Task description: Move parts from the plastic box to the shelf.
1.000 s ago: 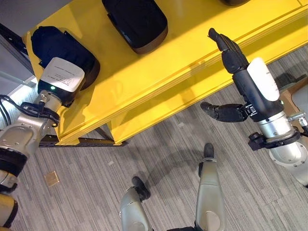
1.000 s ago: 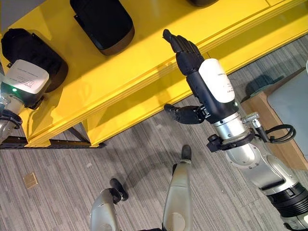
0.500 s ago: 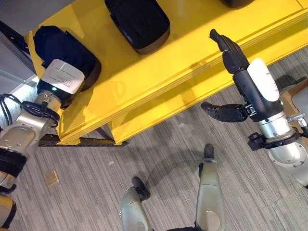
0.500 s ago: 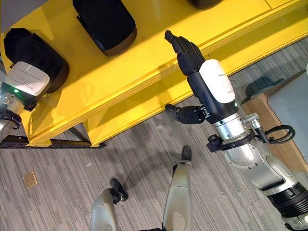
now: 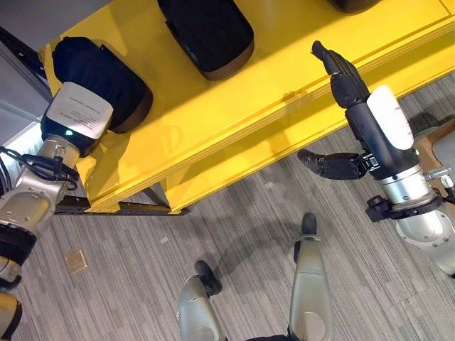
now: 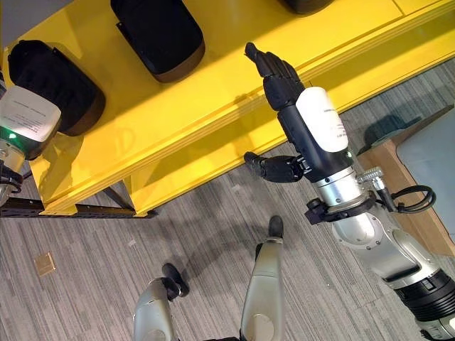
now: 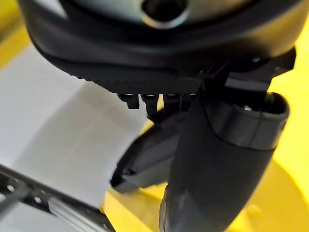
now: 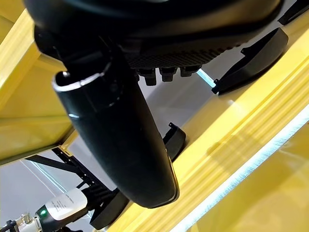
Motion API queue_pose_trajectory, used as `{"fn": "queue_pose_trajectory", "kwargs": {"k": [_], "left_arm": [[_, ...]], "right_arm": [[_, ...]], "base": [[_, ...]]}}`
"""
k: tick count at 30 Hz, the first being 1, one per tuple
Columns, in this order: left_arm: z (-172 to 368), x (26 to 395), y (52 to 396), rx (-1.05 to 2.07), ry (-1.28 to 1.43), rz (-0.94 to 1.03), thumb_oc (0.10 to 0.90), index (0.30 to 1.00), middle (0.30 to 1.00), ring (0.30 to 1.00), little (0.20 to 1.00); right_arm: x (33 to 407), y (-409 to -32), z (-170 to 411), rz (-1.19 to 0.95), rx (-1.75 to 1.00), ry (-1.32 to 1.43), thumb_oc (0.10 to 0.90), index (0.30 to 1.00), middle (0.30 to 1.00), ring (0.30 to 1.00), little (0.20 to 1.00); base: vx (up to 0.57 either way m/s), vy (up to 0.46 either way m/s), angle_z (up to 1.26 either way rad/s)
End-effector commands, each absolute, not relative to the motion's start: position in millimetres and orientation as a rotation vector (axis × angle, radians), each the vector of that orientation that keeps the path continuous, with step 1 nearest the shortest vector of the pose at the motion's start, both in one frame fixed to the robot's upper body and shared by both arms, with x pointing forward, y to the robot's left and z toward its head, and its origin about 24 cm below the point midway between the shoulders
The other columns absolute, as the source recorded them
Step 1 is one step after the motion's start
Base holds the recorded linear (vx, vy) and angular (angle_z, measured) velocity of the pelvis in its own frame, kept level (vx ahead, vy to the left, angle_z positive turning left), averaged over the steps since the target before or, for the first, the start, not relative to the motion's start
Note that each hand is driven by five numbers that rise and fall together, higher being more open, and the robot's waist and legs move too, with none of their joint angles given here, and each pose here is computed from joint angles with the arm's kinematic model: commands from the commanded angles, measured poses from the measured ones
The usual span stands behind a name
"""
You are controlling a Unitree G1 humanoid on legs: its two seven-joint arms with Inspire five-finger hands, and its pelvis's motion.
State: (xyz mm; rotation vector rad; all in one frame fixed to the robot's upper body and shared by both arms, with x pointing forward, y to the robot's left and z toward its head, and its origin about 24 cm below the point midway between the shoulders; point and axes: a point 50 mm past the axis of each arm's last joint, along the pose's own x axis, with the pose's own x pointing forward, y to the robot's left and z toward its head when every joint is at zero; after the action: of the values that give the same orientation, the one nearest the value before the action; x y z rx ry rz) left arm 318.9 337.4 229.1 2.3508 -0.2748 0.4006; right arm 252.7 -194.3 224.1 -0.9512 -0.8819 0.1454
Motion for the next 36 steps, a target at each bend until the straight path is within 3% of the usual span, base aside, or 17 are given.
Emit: {"fn": "queue_pose_trajectory", "kwargs": {"k": [1,13,18,21,27,31,32,36], "left_arm": [[322.4,280.8,377.2,2.458,-0.278,0.933,0.900,1.000,1.000,1.000,1.000],[332.9,267.4,391.8,2.236,-0.311,1.178,0.900,1.000,1.000,1.000,1.000],[318.3,257.1,402.7,1.972,-0.383,1.302,0.900,1.000,1.000,1.000,1.000],[304.5,259.7,388.1,1.734,-0.573,1.273,0.900,1.000,1.000,1.000,1.000],[283.2,259.8,339.5,1.379,-0.853,1.050,0.900,1.000,1.000,1.000,1.000],[245.0,243.0,301.7,1.125,-0.918,0.769,0.900,1.000,1.000,1.000,1.000],[228.2,232.8,271.6,1.027,-0.946,0.530,0.900,1.000,1.000,1.000,1.000],[210.8,199.7,212.8,0.815,-0.975,-0.054,0.900,1.000,1.000,1.000,1.000]], "right_arm": [[233.0,-173.8,266.8,0.139,-0.793,-1.162,0.900,1.000,1.000,1.000,1.000],[233.4,-170.9,259.6,0.144,-0.773,-1.140,0.900,1.000,1.000,1.000,1.000],[233.3,-170.9,254.0,0.106,-0.758,-1.140,0.900,1.000,1.000,1.000,1.000],[231.3,-170.7,248.1,0.050,-0.738,-1.152,0.900,1.000,1.000,1.000,1.000],[222.4,-175.7,242.0,-0.052,-0.687,-1.170,0.900,1.000,1.000,1.000,1.000],[212.9,-177.4,232.9,-0.109,-0.672,-1.173,0.900,1.000,1.000,1.000,1.000],[207.1,-177.8,230.6,-0.133,-0.659,-1.178,0.900,1.000,1.000,1.000,1.000],[194.7,-186.5,235.0,-0.189,-0.606,-1.203,0.900,1.000,1.000,1.000,1.000]], "base": [[0.00,0.000,0.00],[0.00,-0.003,0.00],[-0.01,-0.053,0.00],[-0.02,-0.081,0.00],[-0.02,-0.094,0.08],[-0.01,-0.056,0.06],[-0.02,-0.041,0.09],[-0.02,-0.027,0.16]]}}
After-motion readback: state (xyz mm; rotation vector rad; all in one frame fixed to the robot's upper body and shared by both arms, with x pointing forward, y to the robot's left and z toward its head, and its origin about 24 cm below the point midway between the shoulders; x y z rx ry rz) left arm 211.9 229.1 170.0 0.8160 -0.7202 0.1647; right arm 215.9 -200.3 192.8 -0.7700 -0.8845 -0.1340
